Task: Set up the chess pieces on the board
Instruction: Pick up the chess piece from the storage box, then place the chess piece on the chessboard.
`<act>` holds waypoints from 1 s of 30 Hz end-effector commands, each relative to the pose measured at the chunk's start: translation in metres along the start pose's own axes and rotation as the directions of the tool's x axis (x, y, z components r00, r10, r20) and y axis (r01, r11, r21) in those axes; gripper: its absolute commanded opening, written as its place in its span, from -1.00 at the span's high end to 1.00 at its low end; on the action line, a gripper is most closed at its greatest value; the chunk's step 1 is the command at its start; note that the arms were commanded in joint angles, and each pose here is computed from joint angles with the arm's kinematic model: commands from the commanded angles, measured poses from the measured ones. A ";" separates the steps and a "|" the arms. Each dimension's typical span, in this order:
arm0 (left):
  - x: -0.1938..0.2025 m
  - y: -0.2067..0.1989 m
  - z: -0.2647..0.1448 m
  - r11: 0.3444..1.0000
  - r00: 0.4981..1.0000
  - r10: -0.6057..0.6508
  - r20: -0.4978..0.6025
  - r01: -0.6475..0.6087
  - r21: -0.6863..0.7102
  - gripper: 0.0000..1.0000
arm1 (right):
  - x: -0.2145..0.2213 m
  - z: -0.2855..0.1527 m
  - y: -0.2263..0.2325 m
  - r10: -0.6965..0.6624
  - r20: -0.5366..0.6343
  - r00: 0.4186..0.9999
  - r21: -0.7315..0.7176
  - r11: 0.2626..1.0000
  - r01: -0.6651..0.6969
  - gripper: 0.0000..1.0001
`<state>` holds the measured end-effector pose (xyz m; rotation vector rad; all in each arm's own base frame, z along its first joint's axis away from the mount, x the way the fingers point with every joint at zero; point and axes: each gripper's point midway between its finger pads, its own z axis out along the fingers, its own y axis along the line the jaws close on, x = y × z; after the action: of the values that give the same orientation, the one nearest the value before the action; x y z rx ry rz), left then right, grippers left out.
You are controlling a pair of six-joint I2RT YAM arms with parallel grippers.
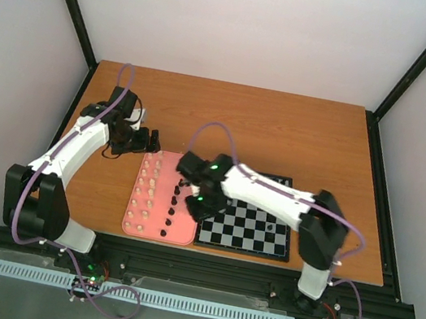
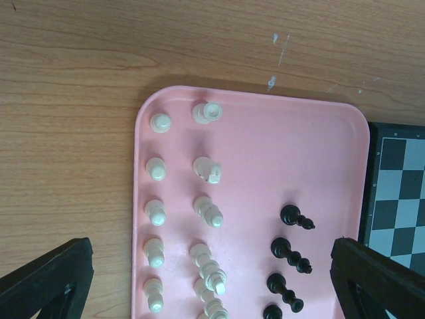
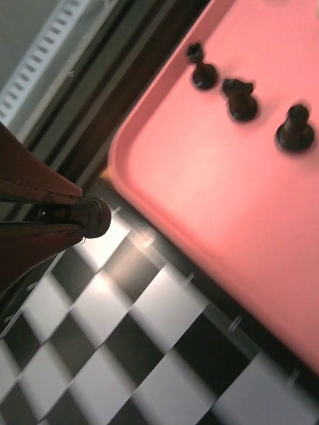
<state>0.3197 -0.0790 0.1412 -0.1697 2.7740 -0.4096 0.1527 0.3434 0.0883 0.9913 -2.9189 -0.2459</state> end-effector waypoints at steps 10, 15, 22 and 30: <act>-0.010 -0.013 -0.006 0.999 0.999 -0.007 0.031 0.006 0.052 -1.00 | 0.119 -0.041 -0.140 0.578 0.010 0.816 0.016 0.816 -0.578 0.94; -0.010 -0.013 -0.004 0.998 1.000 -0.009 0.023 0.008 0.054 -1.00 | 0.145 -0.029 -0.156 0.693 -0.020 0.720 0.014 0.720 -0.693 0.94; -0.008 -0.012 -0.002 0.999 1.000 -0.011 0.014 0.010 0.049 -1.00 | 0.154 -0.014 -0.163 0.712 -0.074 0.698 0.021 0.701 -0.713 0.94; -0.009 -0.011 -0.001 0.999 1.000 -0.007 0.012 0.007 0.043 -1.00 | 0.155 -0.001 -0.163 0.693 -0.119 0.711 0.033 0.718 -0.695 0.94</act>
<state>0.3209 -0.0840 0.1413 -0.1721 2.7720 -0.4515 0.1297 0.1222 0.0690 -0.1611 -2.9323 -0.1521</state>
